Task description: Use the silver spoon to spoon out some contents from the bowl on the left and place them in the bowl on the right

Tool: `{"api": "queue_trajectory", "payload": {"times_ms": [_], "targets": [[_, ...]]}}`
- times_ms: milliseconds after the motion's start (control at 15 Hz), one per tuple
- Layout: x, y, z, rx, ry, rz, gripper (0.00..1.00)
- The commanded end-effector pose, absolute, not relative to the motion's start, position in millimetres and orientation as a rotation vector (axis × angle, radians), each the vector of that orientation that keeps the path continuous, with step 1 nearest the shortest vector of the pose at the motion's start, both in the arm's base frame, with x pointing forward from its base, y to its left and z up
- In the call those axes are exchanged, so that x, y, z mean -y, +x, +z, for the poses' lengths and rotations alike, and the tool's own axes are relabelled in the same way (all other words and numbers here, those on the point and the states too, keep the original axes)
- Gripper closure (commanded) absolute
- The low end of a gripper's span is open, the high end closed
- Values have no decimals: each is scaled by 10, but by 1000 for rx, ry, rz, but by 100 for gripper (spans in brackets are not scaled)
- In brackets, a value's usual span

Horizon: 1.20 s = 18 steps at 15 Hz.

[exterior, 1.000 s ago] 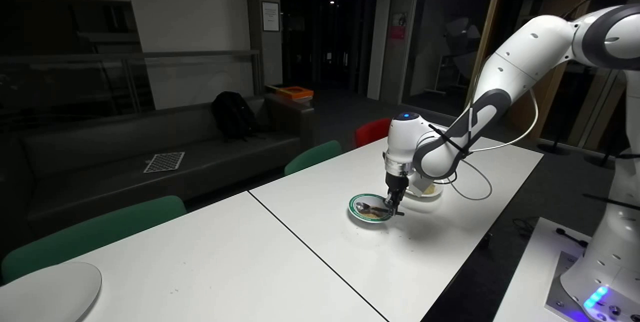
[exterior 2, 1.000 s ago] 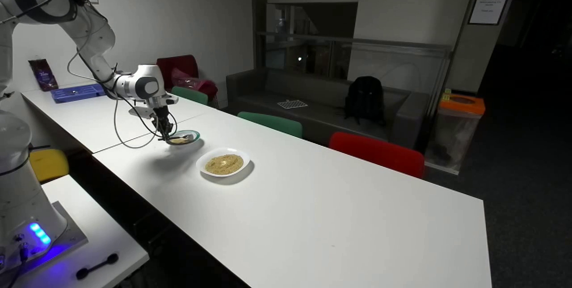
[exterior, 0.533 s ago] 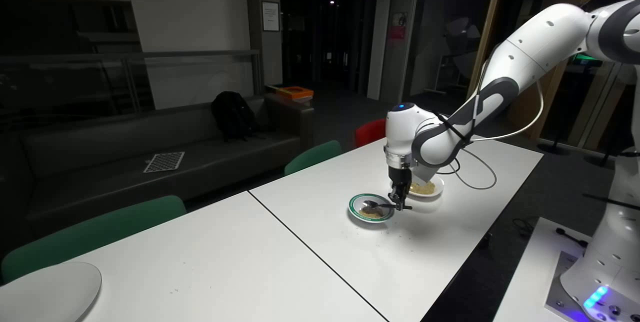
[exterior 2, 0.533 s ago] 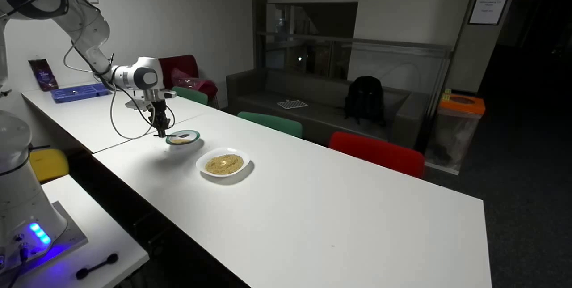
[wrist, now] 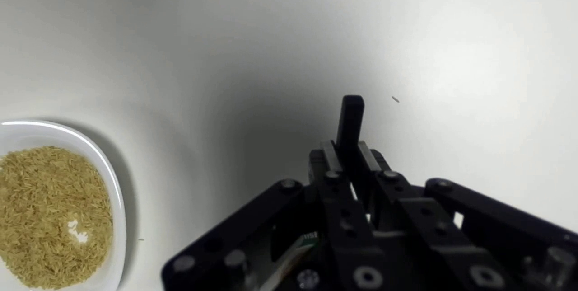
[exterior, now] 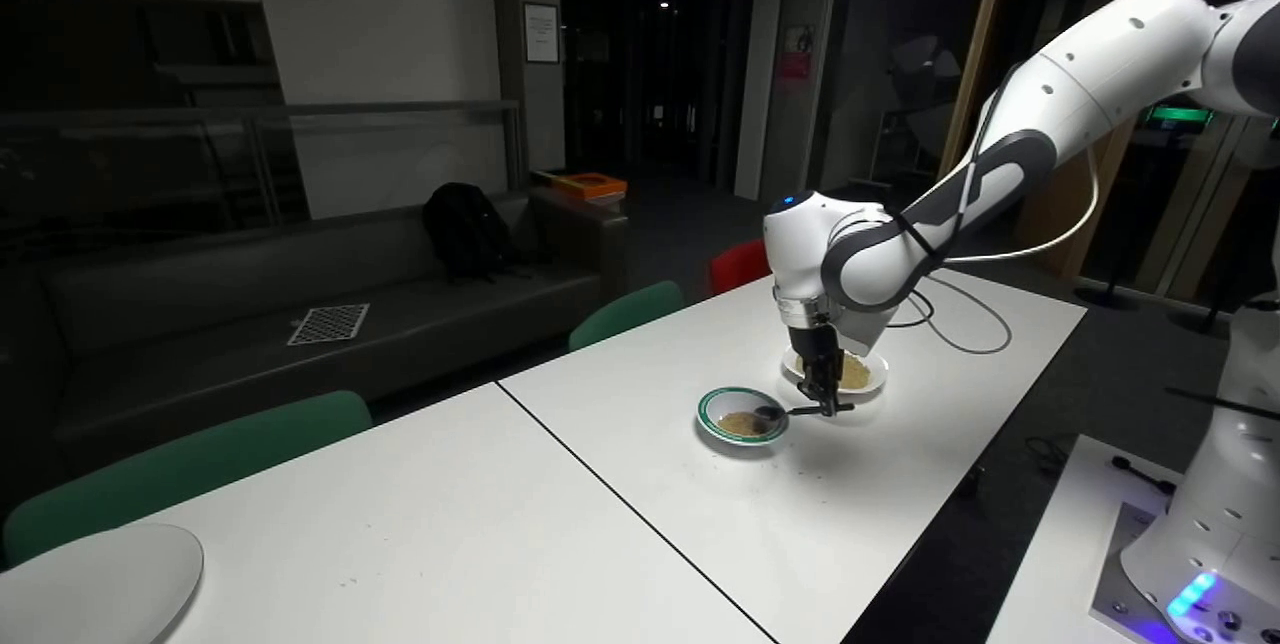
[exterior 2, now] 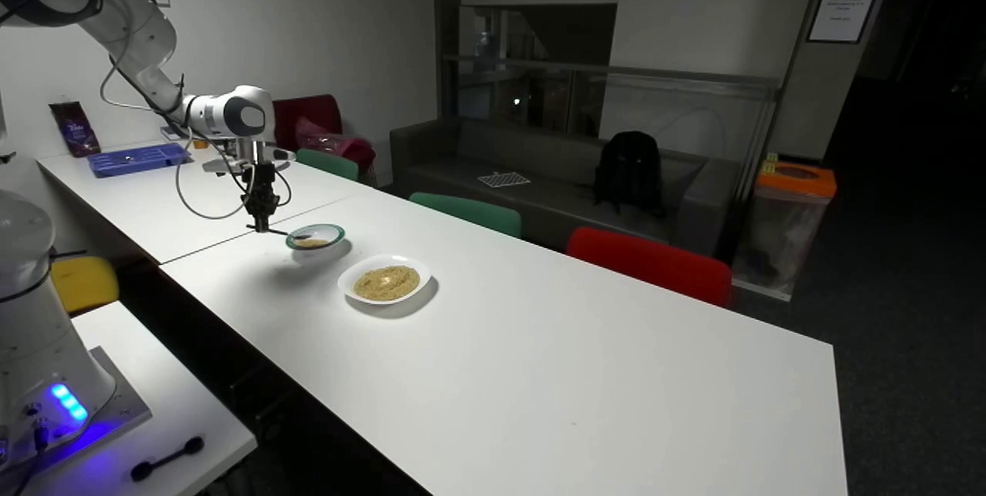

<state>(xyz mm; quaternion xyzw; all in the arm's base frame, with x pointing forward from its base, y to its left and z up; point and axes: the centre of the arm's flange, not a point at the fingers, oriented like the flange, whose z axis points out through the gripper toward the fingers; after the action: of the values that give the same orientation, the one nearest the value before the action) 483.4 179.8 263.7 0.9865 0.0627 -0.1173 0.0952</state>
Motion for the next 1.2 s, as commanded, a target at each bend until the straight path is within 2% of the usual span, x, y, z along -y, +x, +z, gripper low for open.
{"api": "queue_trajectory", "payload": {"times_ms": [0,1133], "targets": [[-1768,4858,2802,-196,2891,-435,97],[-1915,5234,2720,-173,2795,-660,97]]}}
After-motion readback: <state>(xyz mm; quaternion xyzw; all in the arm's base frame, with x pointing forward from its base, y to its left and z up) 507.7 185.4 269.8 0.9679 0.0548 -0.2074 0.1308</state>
